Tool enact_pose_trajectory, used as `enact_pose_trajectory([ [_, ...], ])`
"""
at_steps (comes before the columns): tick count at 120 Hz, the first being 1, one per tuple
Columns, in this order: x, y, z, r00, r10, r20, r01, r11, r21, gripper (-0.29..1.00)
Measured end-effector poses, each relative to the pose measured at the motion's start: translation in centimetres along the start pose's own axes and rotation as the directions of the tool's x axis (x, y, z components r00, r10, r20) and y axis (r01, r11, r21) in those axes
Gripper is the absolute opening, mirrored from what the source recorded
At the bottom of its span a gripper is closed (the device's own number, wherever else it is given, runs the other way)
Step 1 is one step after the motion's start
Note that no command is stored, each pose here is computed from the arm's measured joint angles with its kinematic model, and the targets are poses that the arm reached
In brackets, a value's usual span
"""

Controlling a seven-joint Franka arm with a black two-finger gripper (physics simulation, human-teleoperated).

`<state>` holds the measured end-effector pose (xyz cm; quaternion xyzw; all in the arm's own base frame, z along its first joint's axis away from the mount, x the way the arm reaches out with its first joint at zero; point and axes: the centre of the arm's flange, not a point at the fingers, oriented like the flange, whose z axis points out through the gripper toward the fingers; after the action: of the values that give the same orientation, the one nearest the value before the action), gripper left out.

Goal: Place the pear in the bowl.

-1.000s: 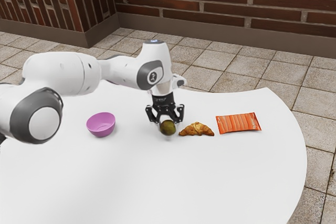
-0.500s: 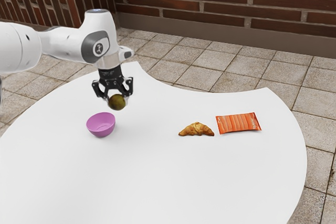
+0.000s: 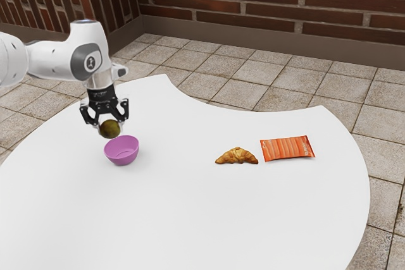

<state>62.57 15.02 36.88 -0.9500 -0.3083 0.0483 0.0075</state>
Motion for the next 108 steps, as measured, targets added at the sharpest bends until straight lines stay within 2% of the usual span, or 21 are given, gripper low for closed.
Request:
enact_pose_trajectory([
  [34, 1.0, 0.6, 2.2, 1.000, 0.010, 0.024, -0.010, 1.000, -0.004, 0.35],
  [55, 1.2, 0.2, 2.1, 1.000, 0.002, 0.029, -0.002, 1.000, -0.022, 0.54],
  [80, 0.7, 0.7, 0.9, 1.000, 0.016, 0.012, -0.015, 0.999, -0.032, 0.64],
  [92, -0.5, 1.4, -2.5, 0.999, 0.035, -0.037, -0.037, 0.999, -0.040, 0.66],
  [108, -5.6, 3.2, -12.9, 0.985, 0.098, -0.145, -0.106, 0.993, -0.051, 0.68],
])
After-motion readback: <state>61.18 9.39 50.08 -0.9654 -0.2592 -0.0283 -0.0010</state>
